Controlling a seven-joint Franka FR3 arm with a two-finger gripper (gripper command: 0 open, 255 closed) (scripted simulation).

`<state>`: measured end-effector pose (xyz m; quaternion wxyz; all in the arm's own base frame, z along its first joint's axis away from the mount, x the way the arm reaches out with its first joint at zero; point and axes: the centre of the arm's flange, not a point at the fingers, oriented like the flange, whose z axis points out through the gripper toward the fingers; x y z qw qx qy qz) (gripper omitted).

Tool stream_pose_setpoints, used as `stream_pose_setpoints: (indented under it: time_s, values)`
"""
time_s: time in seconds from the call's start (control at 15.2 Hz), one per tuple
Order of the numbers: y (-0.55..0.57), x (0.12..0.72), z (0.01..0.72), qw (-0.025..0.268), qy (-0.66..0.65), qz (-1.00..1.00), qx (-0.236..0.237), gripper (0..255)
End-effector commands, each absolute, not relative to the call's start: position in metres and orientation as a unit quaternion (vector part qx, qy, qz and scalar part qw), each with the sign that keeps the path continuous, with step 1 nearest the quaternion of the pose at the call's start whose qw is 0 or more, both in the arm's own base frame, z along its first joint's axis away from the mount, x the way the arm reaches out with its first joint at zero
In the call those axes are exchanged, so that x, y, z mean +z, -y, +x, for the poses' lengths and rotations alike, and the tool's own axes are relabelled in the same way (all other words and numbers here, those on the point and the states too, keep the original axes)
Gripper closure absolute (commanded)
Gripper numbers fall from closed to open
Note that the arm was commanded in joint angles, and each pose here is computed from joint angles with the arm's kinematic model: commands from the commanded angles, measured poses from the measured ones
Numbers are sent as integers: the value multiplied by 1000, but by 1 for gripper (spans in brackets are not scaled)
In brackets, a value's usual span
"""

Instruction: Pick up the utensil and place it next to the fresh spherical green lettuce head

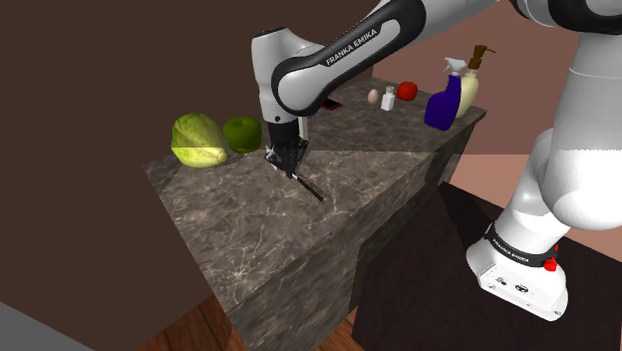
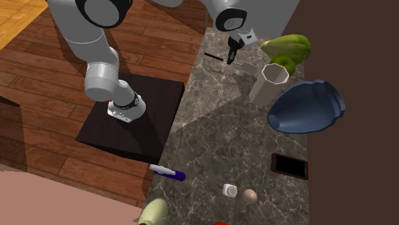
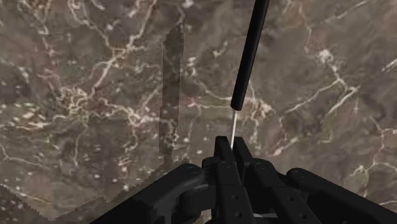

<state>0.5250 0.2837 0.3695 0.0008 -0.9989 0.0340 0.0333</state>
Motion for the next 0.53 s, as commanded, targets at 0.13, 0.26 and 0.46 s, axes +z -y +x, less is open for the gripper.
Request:
stream_pose_setpoints:
  time_s: [0.13, 0.26, 0.46]
  values:
    - [-285, 351, 524, 1, -34, -999, 33, 255]
    - [-285, 350, 524, 1, -34, -999, 33, 255]
    - [-285, 350, 524, 1, -34, -999, 33, 255]
